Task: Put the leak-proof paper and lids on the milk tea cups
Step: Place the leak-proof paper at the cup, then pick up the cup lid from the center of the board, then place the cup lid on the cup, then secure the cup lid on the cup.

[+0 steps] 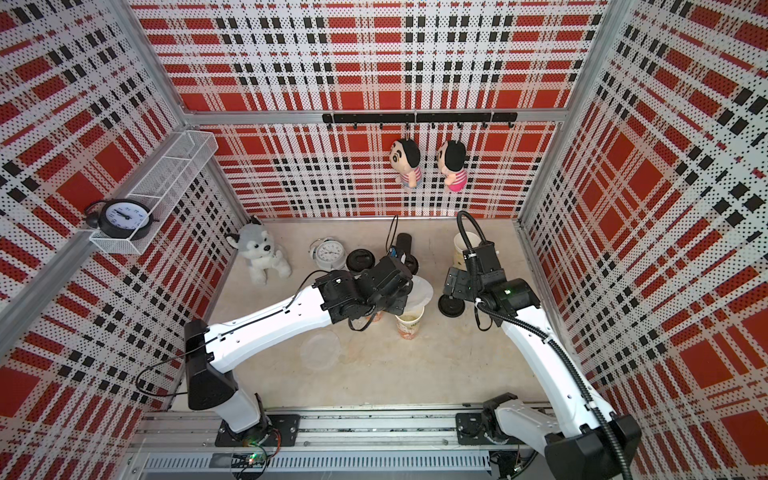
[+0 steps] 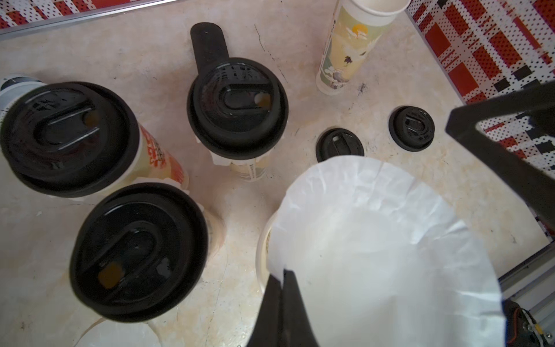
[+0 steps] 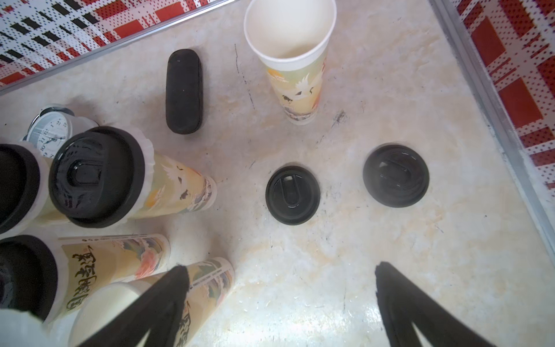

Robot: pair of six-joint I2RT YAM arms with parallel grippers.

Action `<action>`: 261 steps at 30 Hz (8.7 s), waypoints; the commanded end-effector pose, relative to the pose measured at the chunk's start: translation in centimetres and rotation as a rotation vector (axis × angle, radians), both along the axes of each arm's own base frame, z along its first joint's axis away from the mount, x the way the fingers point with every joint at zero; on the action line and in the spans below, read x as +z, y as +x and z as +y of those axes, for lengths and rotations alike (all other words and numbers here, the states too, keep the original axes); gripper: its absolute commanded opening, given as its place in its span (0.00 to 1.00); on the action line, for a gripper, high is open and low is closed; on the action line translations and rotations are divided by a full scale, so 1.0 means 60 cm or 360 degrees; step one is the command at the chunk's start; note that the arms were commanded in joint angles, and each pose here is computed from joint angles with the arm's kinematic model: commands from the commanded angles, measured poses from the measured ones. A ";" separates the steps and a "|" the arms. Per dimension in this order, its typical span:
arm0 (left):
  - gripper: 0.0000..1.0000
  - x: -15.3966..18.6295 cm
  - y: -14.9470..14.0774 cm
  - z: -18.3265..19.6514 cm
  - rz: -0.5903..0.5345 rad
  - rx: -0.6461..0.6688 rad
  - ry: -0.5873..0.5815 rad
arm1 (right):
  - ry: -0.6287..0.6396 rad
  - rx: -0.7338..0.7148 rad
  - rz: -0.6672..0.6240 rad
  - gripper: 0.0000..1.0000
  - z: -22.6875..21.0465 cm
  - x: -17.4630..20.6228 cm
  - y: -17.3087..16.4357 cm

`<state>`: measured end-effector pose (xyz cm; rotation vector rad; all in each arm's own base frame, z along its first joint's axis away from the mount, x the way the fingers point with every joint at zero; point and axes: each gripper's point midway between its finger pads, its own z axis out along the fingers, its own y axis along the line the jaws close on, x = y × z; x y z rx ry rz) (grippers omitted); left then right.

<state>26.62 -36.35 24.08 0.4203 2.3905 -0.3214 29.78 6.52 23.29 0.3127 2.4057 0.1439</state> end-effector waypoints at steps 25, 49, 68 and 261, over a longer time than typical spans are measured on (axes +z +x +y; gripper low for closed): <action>0.00 -0.071 0.003 0.007 -0.0079 0.0124 0.0237 | 0.0049 0.0011 -0.0036 1.00 -0.003 -0.004 -0.007; 0.25 -0.070 0.000 0.007 -0.0086 0.0125 0.0301 | 0.0067 0.0018 -0.0039 1.00 -0.001 -0.007 -0.009; 0.40 0.038 0.010 0.030 -0.0240 0.0226 0.0178 | 0.0126 0.0050 0.0109 0.99 0.014 -0.068 -0.023; 0.66 -0.030 -0.013 -0.021 0.0092 -0.0196 -0.0043 | 0.0232 0.0314 0.0169 0.91 0.034 -0.021 -0.025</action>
